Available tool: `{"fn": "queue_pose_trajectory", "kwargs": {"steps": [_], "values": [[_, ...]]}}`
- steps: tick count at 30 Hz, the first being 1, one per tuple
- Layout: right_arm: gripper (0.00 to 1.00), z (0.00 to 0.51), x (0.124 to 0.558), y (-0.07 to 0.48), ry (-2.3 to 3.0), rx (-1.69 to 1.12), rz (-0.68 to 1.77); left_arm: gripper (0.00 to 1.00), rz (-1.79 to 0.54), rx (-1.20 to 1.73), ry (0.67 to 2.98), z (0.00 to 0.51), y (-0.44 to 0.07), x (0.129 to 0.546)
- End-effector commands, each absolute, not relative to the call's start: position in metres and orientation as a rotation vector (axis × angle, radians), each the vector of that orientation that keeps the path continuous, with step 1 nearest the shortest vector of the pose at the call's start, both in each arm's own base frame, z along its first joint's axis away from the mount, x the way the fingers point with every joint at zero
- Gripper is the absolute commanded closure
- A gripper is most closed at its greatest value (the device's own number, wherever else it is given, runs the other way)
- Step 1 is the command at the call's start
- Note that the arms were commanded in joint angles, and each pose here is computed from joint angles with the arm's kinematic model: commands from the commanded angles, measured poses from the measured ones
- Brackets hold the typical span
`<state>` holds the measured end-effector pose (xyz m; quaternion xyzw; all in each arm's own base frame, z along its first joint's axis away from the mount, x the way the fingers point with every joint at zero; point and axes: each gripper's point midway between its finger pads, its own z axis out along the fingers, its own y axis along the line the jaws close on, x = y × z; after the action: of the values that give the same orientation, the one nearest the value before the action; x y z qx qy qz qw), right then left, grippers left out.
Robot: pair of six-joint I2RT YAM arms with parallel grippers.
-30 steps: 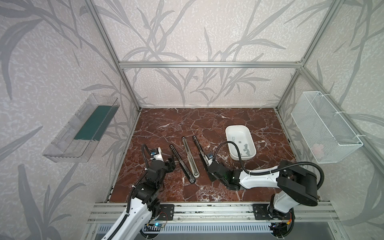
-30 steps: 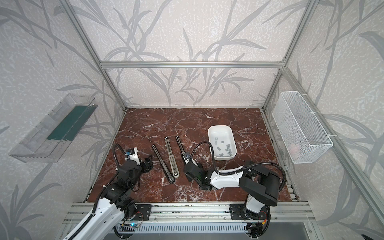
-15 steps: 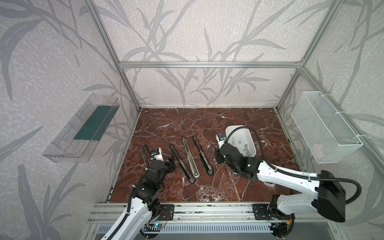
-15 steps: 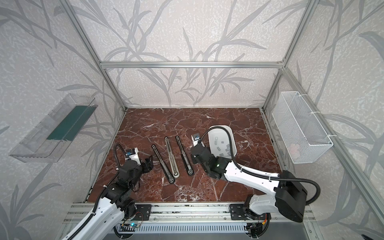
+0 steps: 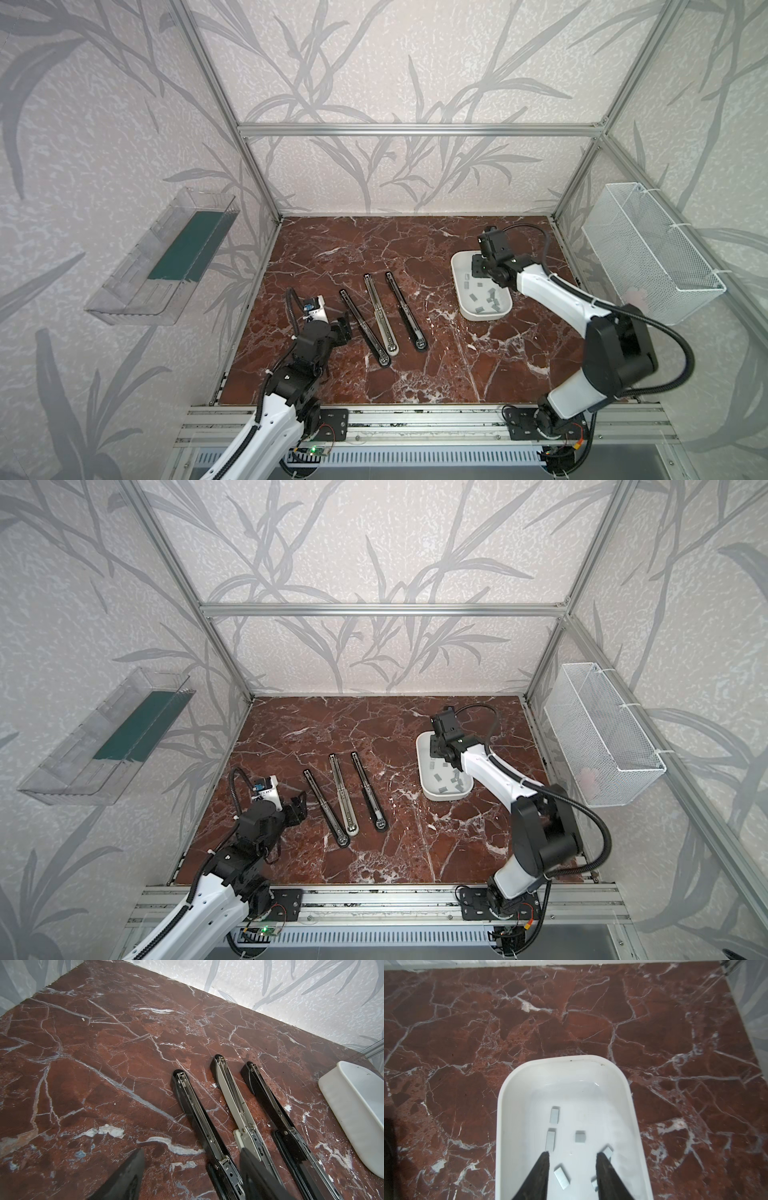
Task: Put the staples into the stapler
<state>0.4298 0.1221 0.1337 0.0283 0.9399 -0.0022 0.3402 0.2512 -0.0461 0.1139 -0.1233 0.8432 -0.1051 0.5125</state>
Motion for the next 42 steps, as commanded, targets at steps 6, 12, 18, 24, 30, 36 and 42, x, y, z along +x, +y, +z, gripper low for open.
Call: {"fn": "queue_pose_trajectory", "kwargs": {"steps": [6,12,18,24,30,36,42], "values": [[0.63,0.078,0.456,0.138,2.705,0.037,-0.004,0.26,-0.23,-0.337,2.003,0.113,-0.037,0.248],[0.63,0.055,0.46,0.139,2.744,0.021,-0.03,0.26,-0.241,-0.338,1.981,0.118,-0.037,0.247],[0.63,0.04,0.462,0.138,2.775,0.011,-0.051,0.26,-0.238,-0.338,1.987,0.117,-0.037,0.248],[0.65,0.03,0.461,0.138,2.792,0.013,-0.059,0.26,-0.24,-0.336,1.99,0.116,-0.038,0.248],[0.69,0.025,0.461,0.137,2.803,0.016,-0.071,0.25,-0.239,-0.337,1.987,0.117,-0.037,0.248],[0.69,0.019,0.461,0.135,2.817,0.023,-0.067,0.26,-0.239,-0.336,1.986,0.117,-0.037,0.248],[0.79,0.015,0.459,0.136,2.836,0.025,-0.058,0.26,-0.238,-0.338,1.984,0.117,-0.037,0.248]]}}
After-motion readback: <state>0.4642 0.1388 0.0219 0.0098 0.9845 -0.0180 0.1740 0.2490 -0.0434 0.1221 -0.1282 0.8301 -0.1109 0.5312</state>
